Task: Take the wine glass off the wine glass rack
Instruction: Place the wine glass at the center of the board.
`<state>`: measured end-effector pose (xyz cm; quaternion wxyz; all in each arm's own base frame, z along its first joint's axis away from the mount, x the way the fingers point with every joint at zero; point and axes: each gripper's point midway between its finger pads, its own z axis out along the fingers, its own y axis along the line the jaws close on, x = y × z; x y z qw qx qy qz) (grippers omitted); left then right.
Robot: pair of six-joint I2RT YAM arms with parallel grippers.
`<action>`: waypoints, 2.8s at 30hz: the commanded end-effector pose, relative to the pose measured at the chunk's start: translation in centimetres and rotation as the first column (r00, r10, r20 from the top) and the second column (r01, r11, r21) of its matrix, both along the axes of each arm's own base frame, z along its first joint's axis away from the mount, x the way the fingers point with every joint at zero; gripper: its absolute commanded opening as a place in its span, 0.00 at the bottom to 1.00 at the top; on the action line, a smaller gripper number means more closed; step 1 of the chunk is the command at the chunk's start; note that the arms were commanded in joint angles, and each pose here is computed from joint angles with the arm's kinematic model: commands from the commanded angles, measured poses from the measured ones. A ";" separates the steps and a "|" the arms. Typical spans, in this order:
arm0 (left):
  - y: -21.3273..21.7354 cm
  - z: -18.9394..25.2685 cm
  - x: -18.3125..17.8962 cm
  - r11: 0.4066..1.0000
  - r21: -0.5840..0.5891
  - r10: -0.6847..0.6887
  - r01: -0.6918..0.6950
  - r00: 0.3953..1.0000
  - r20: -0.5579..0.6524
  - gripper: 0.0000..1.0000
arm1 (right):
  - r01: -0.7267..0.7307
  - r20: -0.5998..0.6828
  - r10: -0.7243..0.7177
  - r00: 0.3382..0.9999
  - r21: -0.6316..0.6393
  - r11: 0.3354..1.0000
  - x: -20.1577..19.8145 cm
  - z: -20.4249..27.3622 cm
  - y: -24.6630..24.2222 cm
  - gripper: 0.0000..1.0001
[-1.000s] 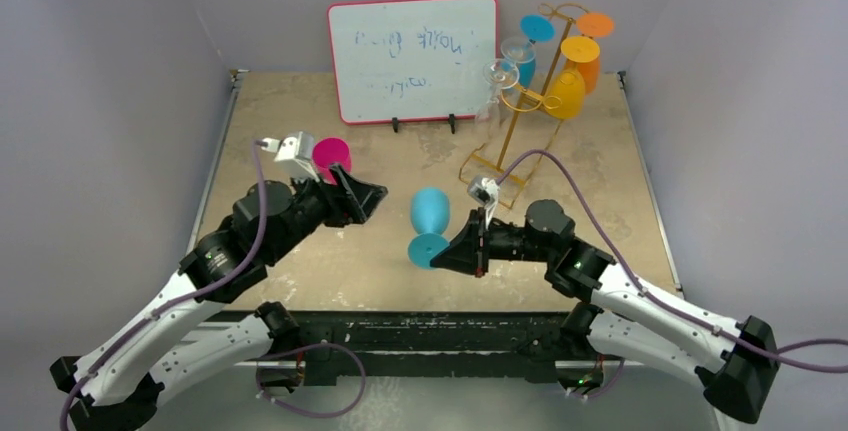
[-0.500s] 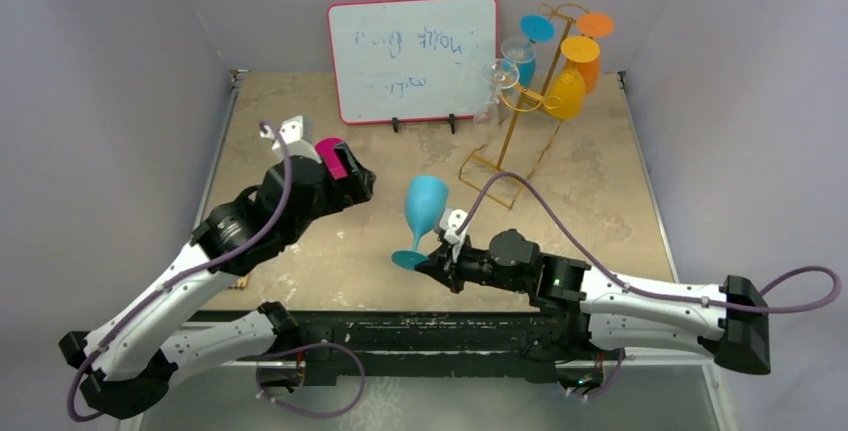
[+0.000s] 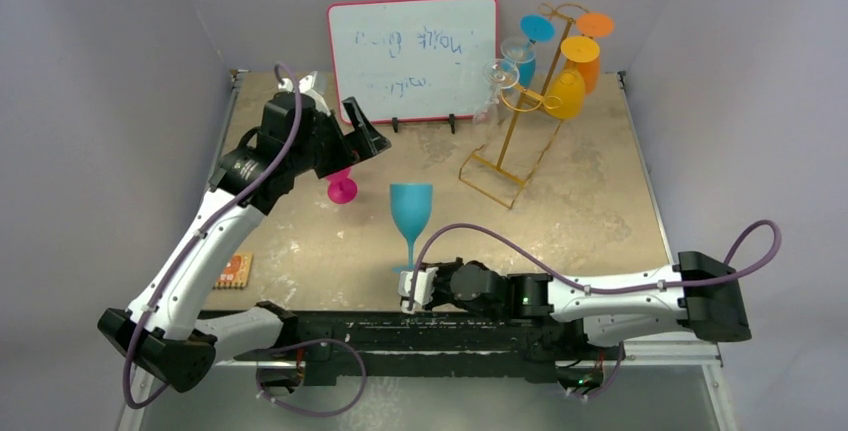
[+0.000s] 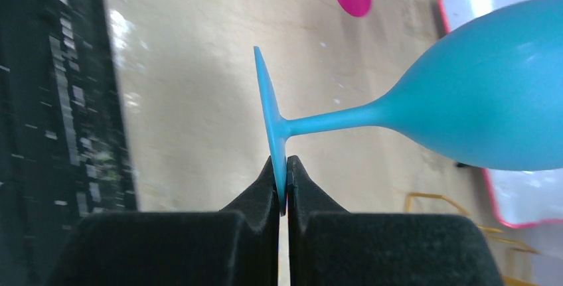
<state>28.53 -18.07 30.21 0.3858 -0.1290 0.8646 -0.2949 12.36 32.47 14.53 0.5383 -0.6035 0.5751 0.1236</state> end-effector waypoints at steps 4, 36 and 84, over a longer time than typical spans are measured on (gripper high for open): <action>-2.3 1.2 -1.4 0.979 -0.021 -0.203 0.204 0.979 0.029 0.95 | 0.054 0.326 -0.045 0.944 -0.018 0.998 3.4 5.1 0.0 0.00; -4.9 -7.7 -5.4 0.777 0.183 -0.559 0.603 0.793 -0.241 0.13 | 0.044 0.443 0.107 0.890 -0.317 0.947 4.1 1.9 -1.5 0.00; -1.4 -5.8 7.4 0.810 0.577 -0.185 0.104 0.979 0.084 0.00 | 0.884 -0.933 -0.201 0.299 0.191 0.425 6.1 1.1 -9.2 1.00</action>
